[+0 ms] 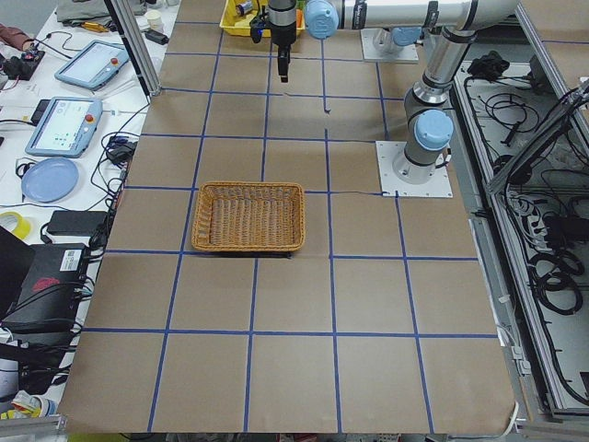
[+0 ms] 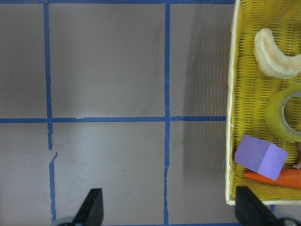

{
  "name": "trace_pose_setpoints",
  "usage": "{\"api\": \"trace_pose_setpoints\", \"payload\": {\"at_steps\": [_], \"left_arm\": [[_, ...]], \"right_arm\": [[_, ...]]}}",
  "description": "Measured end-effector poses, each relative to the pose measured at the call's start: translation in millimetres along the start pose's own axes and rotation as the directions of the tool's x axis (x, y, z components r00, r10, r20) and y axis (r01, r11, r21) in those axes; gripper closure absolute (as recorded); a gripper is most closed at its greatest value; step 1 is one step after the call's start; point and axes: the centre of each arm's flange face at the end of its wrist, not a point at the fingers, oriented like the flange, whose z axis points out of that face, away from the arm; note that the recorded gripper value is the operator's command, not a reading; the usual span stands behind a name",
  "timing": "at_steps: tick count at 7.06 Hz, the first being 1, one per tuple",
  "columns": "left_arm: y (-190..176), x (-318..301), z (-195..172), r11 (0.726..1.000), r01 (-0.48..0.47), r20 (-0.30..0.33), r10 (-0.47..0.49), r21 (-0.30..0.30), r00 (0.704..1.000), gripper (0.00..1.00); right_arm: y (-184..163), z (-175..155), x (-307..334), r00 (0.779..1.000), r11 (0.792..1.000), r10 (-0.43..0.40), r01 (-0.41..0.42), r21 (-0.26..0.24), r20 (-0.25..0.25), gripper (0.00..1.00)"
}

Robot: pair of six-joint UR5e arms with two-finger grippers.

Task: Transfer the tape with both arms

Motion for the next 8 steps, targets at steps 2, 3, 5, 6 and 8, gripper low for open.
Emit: {"api": "trace_pose_setpoints", "payload": {"at_steps": [2,3,5,6,8], "left_arm": [[0.8,-1.7,-2.5,1.0,0.003,0.002,-0.003,0.004,1.0,0.0],[0.2,-3.8,-3.3,1.0,0.007,0.001,-0.007,0.006,1.0,0.0],[-0.7,-7.5,-4.0,1.0,0.014,0.003,-0.014,0.008,1.0,0.0],[-0.5,-7.6,-3.7,1.0,0.015,0.003,-0.015,0.007,1.0,0.0],[-0.3,-7.6,-2.8,1.0,0.015,0.002,-0.015,0.005,1.0,0.0]], "right_arm": [[-0.3,0.3,0.9,1.0,1.0,0.0,0.0,-0.003,-0.002,0.0],[-1.9,-0.2,3.6,1.0,1.0,0.002,-0.002,-0.003,-0.003,0.0],[-14.1,1.6,35.1,1.0,1.0,0.004,-0.004,-0.013,-0.013,0.0],[-25.7,10.8,68.8,1.0,0.999,-0.012,0.011,-0.03,-0.018,0.0],[-44.6,42.9,154.8,0.998,0.994,-0.066,0.065,-0.083,-0.011,0.0]]}}
